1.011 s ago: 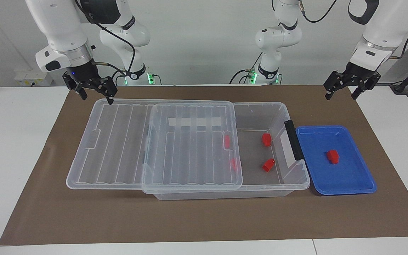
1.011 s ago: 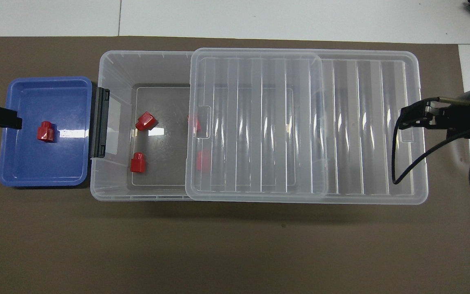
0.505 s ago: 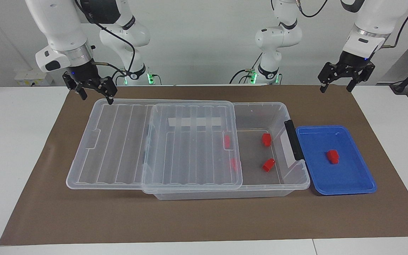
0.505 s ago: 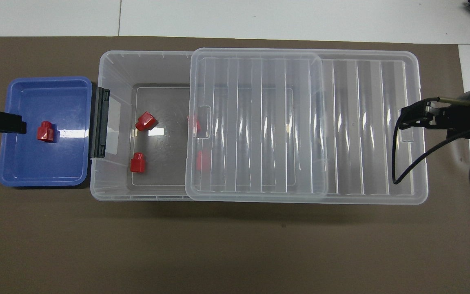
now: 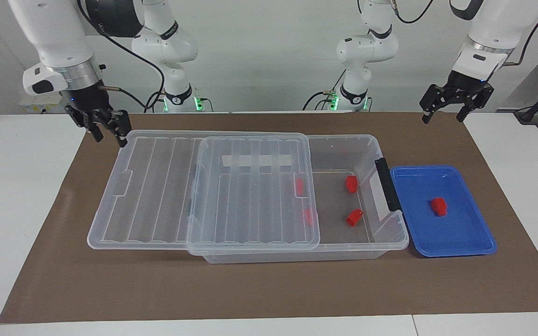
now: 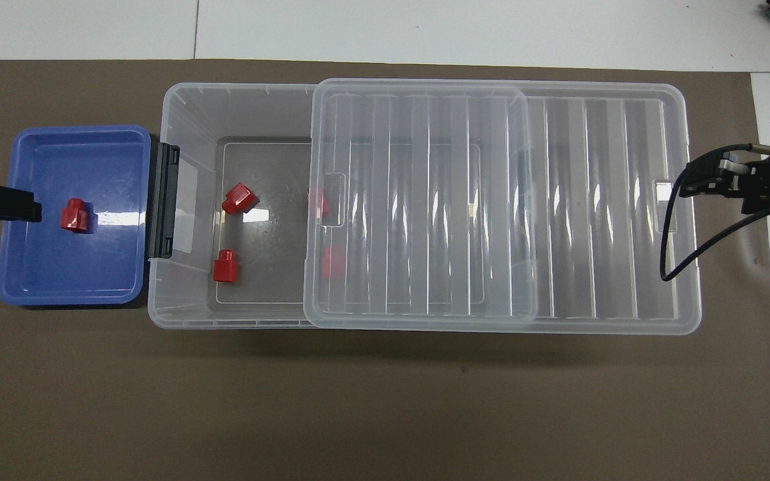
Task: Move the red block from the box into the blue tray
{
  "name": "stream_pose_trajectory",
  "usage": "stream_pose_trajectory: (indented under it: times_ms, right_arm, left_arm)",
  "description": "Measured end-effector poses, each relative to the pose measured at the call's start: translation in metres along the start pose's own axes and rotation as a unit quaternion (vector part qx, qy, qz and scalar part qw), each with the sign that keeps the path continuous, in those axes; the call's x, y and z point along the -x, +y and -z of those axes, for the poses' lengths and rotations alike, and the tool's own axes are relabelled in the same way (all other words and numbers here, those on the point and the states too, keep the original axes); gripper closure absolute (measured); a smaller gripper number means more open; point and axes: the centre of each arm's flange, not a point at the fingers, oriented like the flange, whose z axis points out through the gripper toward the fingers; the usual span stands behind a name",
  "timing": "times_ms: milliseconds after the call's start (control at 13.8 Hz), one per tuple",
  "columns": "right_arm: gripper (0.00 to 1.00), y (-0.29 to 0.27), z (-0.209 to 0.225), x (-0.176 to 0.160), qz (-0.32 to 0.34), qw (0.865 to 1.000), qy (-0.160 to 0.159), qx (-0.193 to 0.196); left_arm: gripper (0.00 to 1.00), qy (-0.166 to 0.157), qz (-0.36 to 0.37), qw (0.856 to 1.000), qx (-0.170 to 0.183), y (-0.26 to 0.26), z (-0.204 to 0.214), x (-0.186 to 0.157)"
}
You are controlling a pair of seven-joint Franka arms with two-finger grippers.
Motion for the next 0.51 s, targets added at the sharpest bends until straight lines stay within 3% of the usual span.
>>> stream_pose_trajectory:
  times_ms: [361, 505]
  right_arm:
    - [0.99, 0.061, -0.068, -0.025, -0.052, 0.998, 0.018, 0.004]
    - [0.99, 0.074, -0.096, -0.035, -0.047, 0.999, 0.013, 0.007]
  left_arm:
    - [0.0, -0.002, 0.0, 1.0, 0.0, 0.0, -0.002, 0.0]
    - [0.0, -0.002, 0.0, 1.0, 0.0, 0.0, -0.002, 0.0]
